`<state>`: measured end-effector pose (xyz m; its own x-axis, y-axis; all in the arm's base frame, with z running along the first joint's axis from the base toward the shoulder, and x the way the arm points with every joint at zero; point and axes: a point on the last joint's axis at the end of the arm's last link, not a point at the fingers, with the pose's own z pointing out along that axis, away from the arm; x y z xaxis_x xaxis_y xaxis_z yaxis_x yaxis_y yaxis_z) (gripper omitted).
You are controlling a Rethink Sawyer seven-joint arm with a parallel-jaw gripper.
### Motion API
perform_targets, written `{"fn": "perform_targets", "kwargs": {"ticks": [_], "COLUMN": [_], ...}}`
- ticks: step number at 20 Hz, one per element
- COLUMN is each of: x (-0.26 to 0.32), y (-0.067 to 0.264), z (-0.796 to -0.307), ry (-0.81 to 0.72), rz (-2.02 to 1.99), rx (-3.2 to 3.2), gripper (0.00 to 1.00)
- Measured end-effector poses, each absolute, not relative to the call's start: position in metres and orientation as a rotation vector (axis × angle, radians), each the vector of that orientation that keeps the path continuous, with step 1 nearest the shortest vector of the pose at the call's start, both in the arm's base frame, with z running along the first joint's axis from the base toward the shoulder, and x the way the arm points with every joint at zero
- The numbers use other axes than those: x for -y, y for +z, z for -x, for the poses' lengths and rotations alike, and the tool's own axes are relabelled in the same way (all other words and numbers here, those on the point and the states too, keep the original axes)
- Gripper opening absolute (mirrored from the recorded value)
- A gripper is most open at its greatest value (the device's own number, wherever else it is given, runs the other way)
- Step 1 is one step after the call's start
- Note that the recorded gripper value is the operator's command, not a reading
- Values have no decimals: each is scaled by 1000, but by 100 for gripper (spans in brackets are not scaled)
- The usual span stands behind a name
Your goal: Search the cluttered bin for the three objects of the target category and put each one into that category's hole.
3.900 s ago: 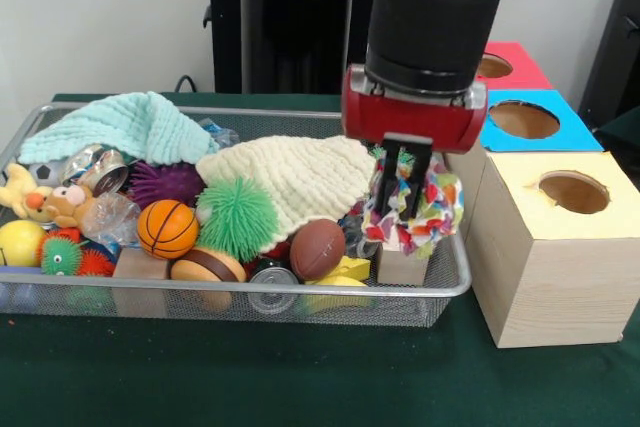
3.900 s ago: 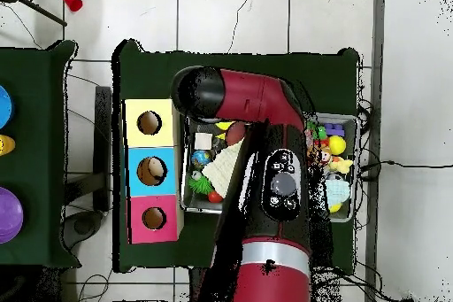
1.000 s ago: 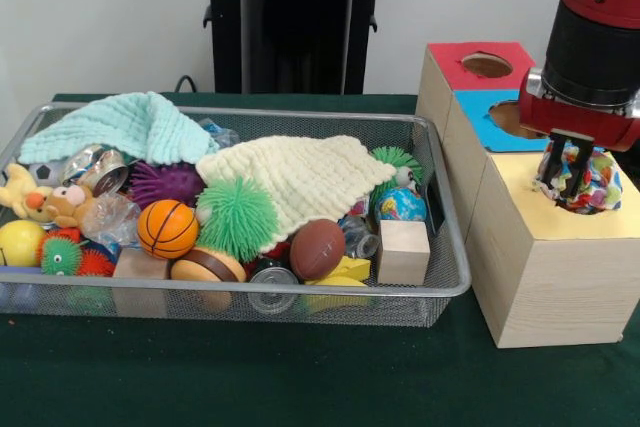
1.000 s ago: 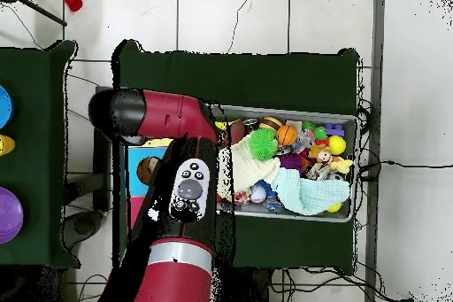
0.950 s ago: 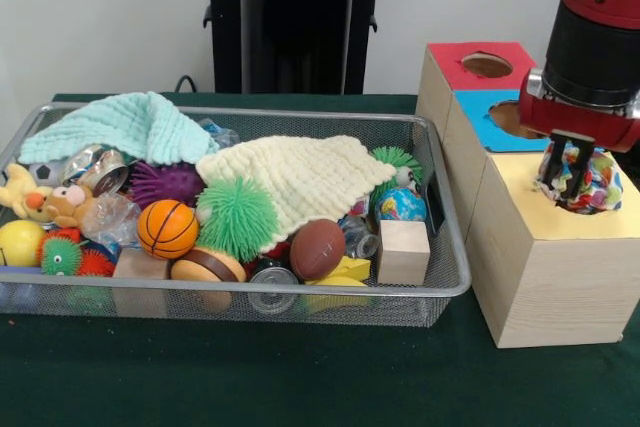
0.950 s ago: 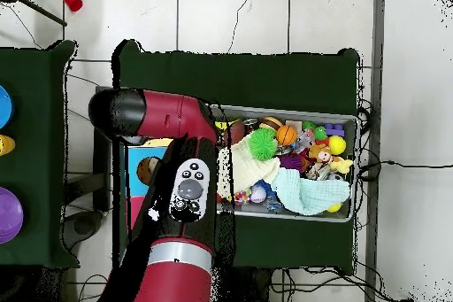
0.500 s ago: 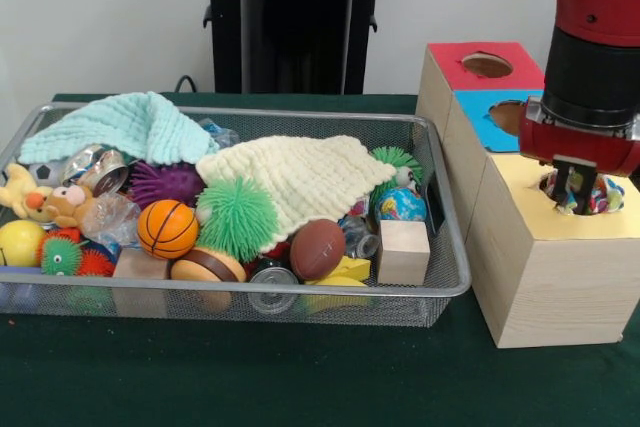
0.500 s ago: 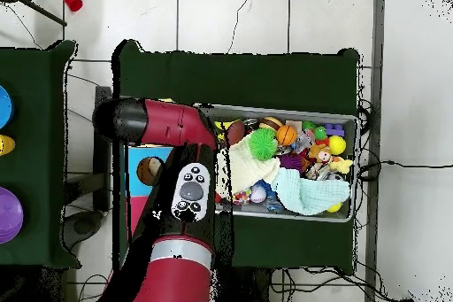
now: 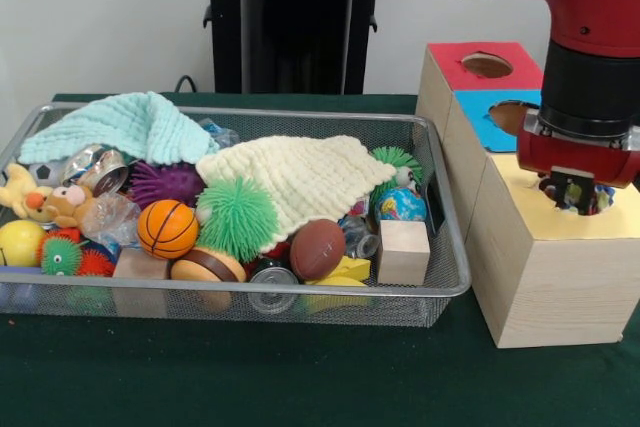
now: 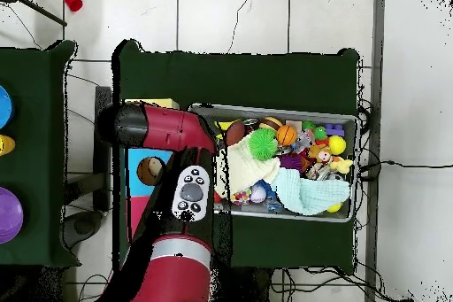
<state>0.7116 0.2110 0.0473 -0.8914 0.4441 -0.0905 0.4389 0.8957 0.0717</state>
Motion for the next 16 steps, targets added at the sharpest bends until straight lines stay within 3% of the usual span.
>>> {"fn": "perform_targets", "kwargs": {"ticks": [8, 16], "x": [-209, -212], "y": [22, 20], "z": [-704, -711], "ry": [5, -74], "rz": [-668, -606], "rx": [-2977, -2956], "gripper": [0, 0]}}
